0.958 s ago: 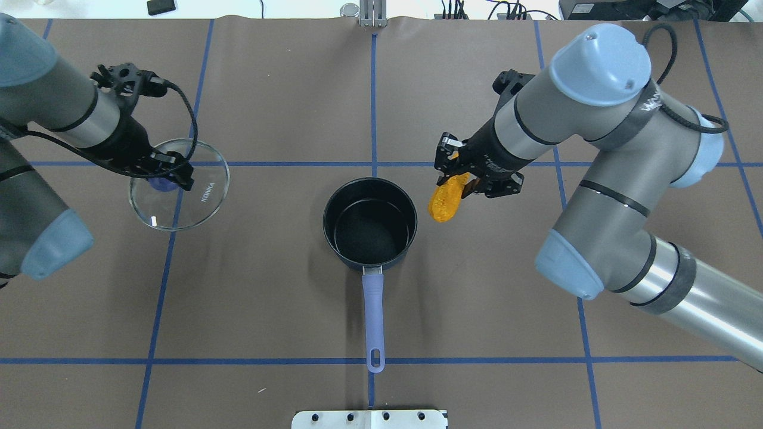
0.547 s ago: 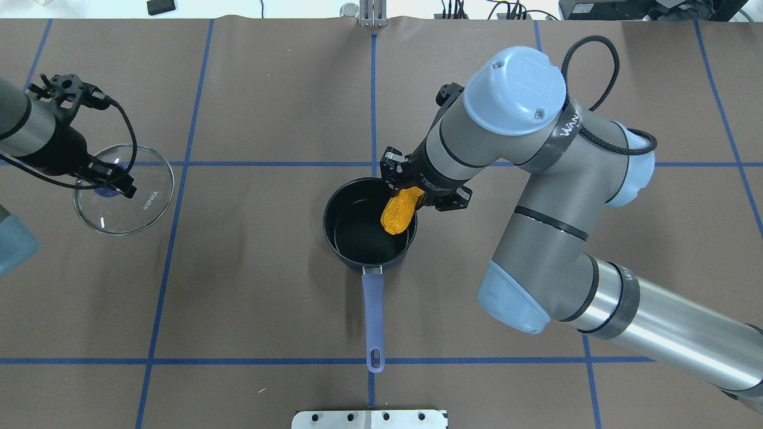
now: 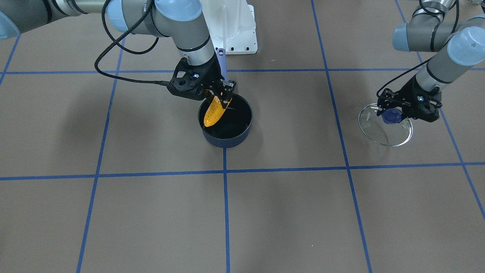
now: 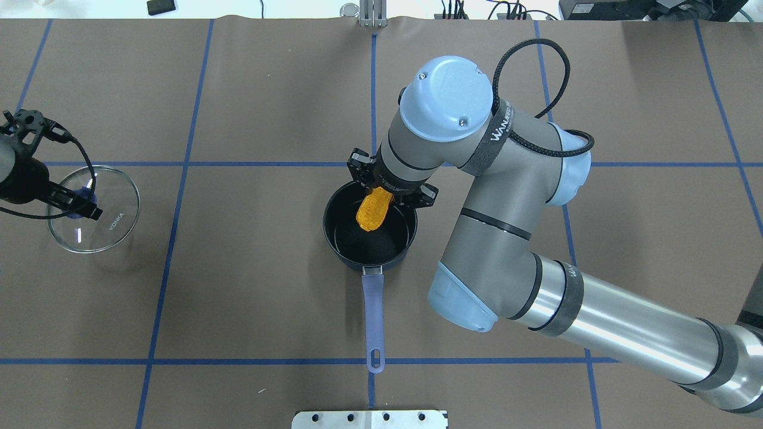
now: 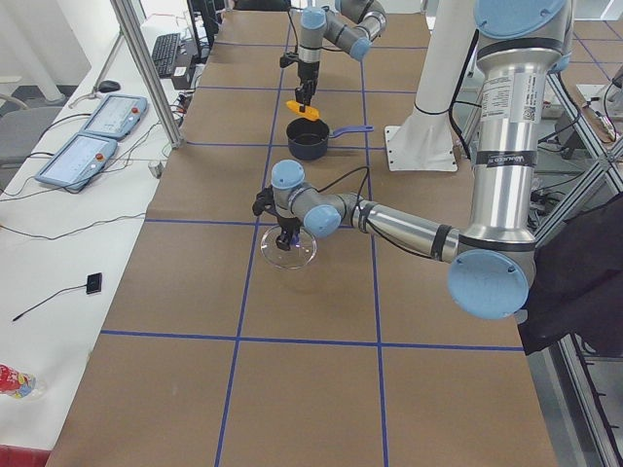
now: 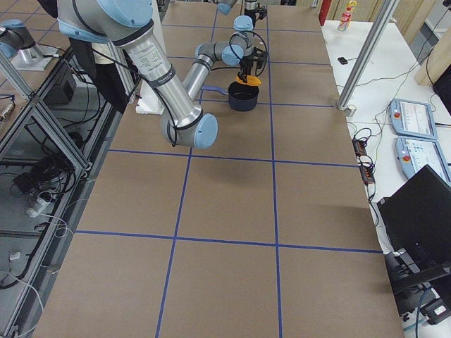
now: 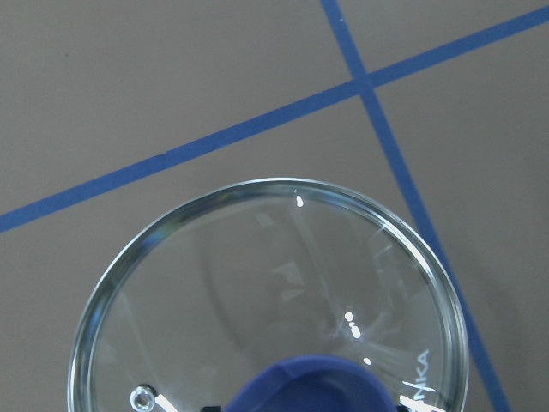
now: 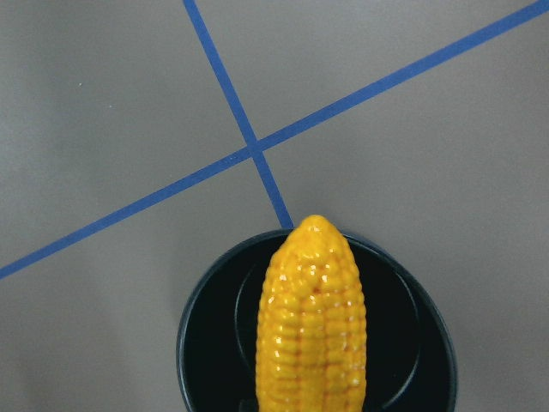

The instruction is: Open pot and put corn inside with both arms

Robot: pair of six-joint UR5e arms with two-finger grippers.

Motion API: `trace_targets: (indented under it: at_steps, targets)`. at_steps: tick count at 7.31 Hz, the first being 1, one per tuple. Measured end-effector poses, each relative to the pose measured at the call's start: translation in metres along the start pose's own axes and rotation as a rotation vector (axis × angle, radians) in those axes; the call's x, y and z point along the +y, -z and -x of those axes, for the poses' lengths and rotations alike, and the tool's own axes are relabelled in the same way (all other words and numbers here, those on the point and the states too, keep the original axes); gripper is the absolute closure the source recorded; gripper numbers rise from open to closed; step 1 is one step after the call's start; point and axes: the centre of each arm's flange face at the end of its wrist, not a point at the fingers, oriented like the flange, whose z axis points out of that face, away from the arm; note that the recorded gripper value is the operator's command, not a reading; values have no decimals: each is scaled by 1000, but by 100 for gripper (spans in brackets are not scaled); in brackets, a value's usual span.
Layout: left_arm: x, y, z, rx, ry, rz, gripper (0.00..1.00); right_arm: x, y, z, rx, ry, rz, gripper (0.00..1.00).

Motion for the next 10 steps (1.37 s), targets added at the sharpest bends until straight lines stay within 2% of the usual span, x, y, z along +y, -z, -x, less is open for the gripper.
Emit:
trace_targets:
  at_steps: [2,5,6,7,9,10]
  targets:
    - [22,-7,16,2,-2,-4,50,2,-21,-1,32,5,-13,79]
    - [29,-18,24,-4,14,14,49,9,-37,-3,53,14,-25,79]
    - [28,-24,27,-7,18,23,46,10,-38,-3,54,15,-25,79]
    - [27,-28,29,-9,21,29,38,12,-39,-3,55,17,-23,79]
    - [26,-30,30,-10,23,31,36,20,-44,-4,60,24,-17,78]
    - [26,-30,30,-11,25,31,30,24,-46,-4,59,29,-19,78]
